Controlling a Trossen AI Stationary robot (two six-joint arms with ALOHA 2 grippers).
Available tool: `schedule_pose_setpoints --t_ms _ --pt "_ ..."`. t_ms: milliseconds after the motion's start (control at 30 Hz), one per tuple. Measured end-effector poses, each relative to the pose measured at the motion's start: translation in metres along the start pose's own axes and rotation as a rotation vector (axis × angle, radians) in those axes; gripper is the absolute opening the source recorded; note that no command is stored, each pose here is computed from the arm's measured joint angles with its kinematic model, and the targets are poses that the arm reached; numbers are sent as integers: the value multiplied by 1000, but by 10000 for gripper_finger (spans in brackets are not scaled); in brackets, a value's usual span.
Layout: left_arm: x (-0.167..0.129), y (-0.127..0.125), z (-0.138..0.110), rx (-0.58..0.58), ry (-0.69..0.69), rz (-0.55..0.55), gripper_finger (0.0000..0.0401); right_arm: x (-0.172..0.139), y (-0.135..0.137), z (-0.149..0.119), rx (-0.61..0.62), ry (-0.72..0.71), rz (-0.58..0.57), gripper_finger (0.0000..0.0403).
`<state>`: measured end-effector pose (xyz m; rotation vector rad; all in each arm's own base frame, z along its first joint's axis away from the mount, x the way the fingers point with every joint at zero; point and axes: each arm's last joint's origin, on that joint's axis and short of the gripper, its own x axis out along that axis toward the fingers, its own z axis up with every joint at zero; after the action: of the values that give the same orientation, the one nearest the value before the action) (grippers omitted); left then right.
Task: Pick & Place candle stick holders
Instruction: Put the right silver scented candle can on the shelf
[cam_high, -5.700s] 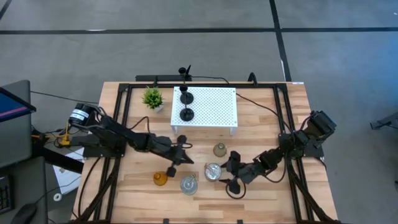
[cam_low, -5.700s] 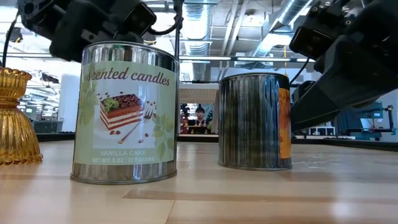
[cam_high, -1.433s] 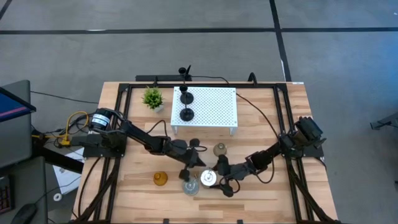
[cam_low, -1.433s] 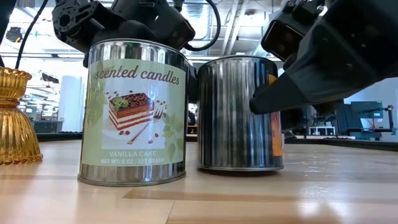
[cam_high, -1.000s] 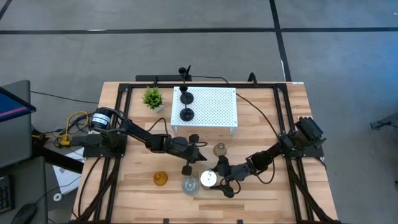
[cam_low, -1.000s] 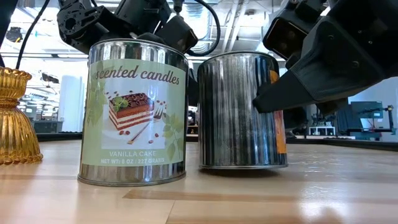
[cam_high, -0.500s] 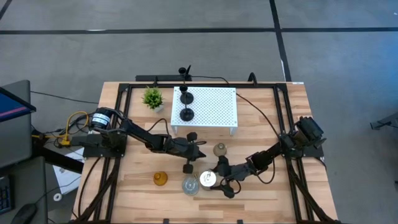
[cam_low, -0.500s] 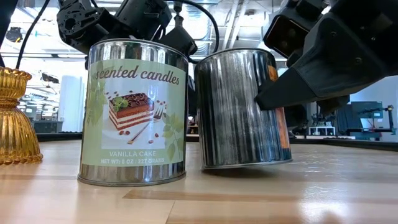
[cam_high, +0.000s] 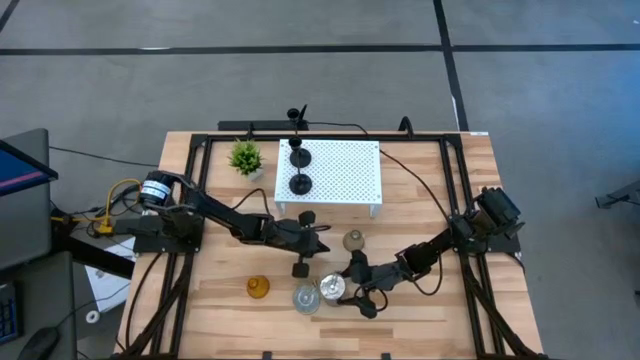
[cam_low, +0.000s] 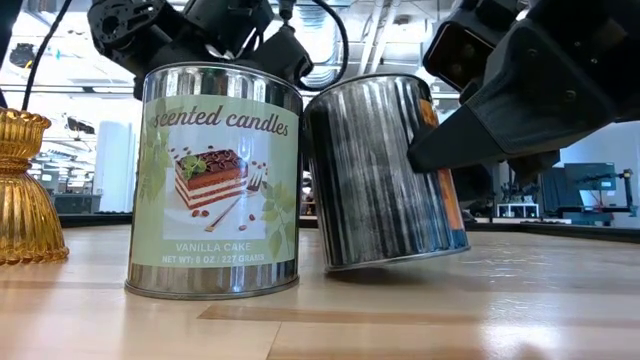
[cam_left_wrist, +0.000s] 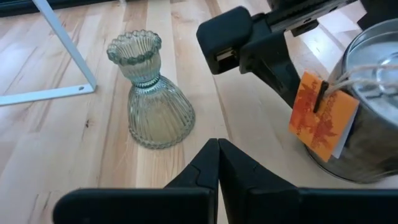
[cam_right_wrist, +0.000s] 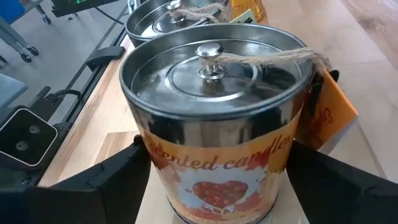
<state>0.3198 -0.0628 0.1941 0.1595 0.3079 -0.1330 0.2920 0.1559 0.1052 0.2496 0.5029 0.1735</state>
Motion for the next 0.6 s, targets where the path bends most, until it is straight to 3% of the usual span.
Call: schedule_pose_setpoints --t_ms 600 --pt "-27 -16 23 20 -18 -66 5 0 -2 -2 23 36 -23 335"
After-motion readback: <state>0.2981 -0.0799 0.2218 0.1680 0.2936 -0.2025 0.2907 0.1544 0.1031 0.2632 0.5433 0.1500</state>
